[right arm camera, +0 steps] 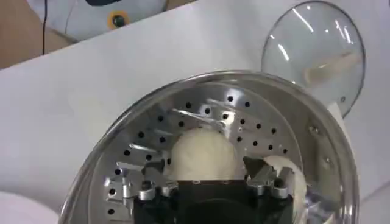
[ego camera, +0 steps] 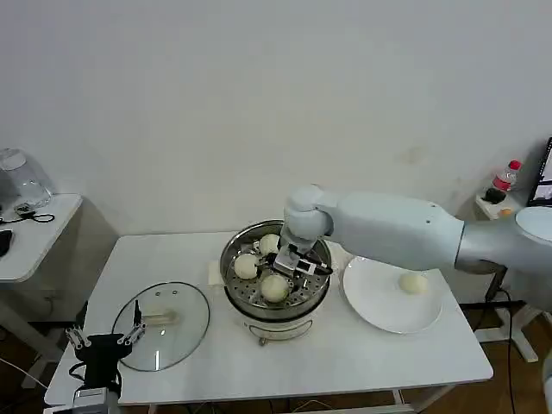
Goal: Take steamed baozi put them in steamer then cover it.
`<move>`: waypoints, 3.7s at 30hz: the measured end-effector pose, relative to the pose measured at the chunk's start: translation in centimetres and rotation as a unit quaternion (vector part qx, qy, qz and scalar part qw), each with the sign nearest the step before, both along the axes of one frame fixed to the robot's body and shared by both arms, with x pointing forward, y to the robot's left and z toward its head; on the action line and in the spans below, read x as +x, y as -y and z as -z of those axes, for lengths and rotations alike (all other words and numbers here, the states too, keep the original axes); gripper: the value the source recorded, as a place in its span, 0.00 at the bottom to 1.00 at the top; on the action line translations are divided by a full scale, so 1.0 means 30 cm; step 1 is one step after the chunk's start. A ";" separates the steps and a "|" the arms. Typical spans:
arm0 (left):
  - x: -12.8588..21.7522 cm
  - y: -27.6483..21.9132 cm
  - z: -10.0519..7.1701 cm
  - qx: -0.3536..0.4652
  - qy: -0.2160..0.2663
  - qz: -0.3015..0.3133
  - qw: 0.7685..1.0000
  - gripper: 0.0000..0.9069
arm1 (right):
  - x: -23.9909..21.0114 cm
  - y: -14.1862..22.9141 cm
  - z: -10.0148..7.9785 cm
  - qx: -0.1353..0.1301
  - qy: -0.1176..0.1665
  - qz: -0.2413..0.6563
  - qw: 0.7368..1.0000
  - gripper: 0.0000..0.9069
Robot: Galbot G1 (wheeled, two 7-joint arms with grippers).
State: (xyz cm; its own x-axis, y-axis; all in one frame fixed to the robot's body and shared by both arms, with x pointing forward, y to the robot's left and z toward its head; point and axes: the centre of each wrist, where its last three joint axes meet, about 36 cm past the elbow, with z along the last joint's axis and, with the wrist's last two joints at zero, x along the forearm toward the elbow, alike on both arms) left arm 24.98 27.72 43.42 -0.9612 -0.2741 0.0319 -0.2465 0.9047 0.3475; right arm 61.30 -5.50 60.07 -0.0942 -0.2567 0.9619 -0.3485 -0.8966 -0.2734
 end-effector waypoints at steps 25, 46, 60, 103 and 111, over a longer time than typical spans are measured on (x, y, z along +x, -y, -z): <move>0.042 0.015 -0.007 -0.009 -0.007 0.035 0.999 1.00 | 0.137 0.646 -0.261 0.080 0.022 0.331 0.940 1.00; 0.050 0.016 0.019 -0.006 -0.017 0.039 0.999 1.00 | 0.054 1.198 0.124 0.027 0.027 0.523 0.851 1.00; 0.037 0.000 0.021 -0.001 -0.022 0.032 0.999 1.00 | 0.140 1.242 0.352 0.010 0.017 0.554 0.832 1.00; 0.036 0.002 0.027 -0.005 -0.023 0.027 0.999 1.00 | 0.241 1.158 0.207 0.029 0.019 0.564 0.825 0.71; 0.039 0.001 0.023 -0.003 -0.021 0.029 0.999 1.00 | 0.224 1.007 -0.073 0.078 0.037 0.528 0.845 0.72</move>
